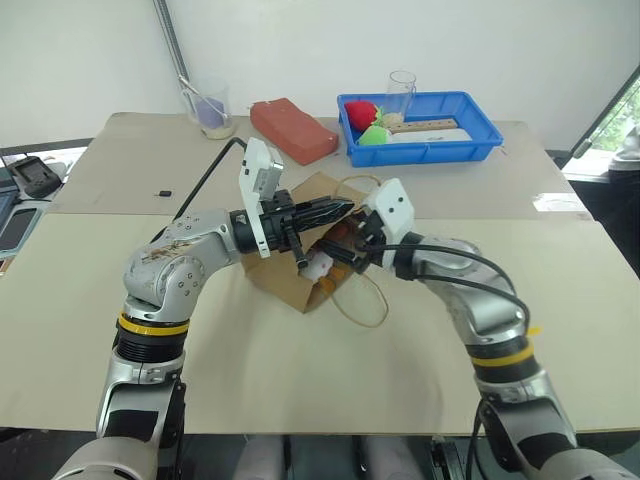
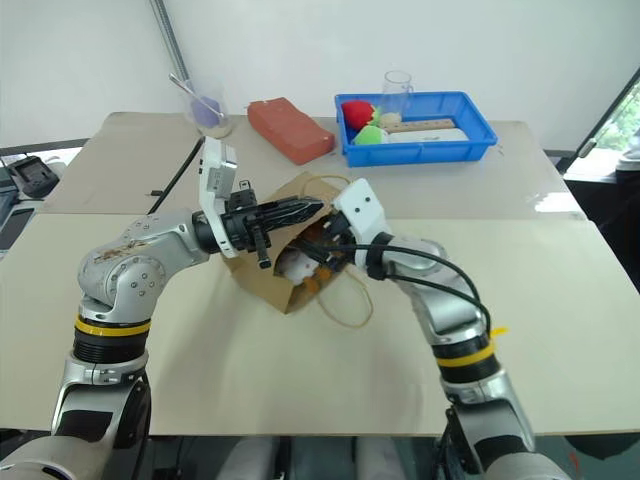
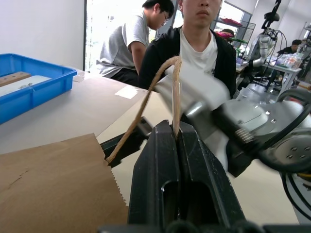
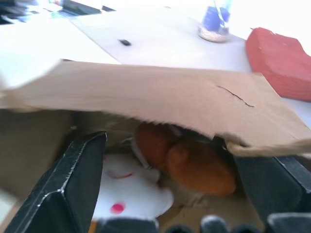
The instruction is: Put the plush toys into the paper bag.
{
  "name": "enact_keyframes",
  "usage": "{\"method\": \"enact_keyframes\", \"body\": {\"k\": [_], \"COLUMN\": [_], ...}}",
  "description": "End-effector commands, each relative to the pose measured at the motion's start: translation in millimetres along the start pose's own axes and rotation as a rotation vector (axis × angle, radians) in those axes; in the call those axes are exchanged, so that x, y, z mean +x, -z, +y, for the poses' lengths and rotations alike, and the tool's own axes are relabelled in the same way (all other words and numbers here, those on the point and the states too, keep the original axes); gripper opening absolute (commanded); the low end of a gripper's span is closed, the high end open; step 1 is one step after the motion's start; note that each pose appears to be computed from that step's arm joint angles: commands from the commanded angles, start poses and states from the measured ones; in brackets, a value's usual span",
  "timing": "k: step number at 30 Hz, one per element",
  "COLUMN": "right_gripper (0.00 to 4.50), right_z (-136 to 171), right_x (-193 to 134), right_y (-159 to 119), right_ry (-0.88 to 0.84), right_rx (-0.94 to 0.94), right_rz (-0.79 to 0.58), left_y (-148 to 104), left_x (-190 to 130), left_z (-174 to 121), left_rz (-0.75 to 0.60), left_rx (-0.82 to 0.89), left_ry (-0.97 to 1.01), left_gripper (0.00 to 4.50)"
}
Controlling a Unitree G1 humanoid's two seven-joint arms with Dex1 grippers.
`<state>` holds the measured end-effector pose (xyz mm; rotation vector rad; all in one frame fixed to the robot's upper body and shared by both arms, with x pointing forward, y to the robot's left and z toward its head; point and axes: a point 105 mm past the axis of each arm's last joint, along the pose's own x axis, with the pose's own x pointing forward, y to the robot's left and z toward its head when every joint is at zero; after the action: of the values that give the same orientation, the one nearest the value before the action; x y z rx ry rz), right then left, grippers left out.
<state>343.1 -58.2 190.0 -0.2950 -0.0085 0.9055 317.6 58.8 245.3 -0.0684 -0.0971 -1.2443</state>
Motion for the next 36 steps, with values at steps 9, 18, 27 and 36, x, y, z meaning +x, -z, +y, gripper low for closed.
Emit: {"method": "enact_keyframes", "body": {"k": [9, 18, 27, 36], "right_gripper": [4.47, 4.47, 3.92, 0.9], "right_z": [-2.3, 31.4, 39.2, 35.4], "right_x": [-75.9, -66.3, -43.9, -40.9], "right_y": [9.9, 51.1, 87.0, 104.1], "right_ry": [-0.18, -0.35, -0.373, -0.372], "right_rx": [-0.143, -0.234, -0.229, -0.223], "right_rz": [0.165, 0.272, 0.344, 0.395], "left_y": [-9.8, -10.0, -10.9, -11.1], "left_x": [0.9, -0.1, -4.2, -8.5], "left_z": [-1.5, -2.2, -1.6, -0.7], "left_rz": [-0.027, -0.024, -0.015, -0.006], "left_rx": [0.032, 0.031, 0.038, 0.045], "left_ry": [0.01, 0.005, -0.012, -0.025], "left_gripper": [0.0, 0.0, 0.0, 0.0]}}
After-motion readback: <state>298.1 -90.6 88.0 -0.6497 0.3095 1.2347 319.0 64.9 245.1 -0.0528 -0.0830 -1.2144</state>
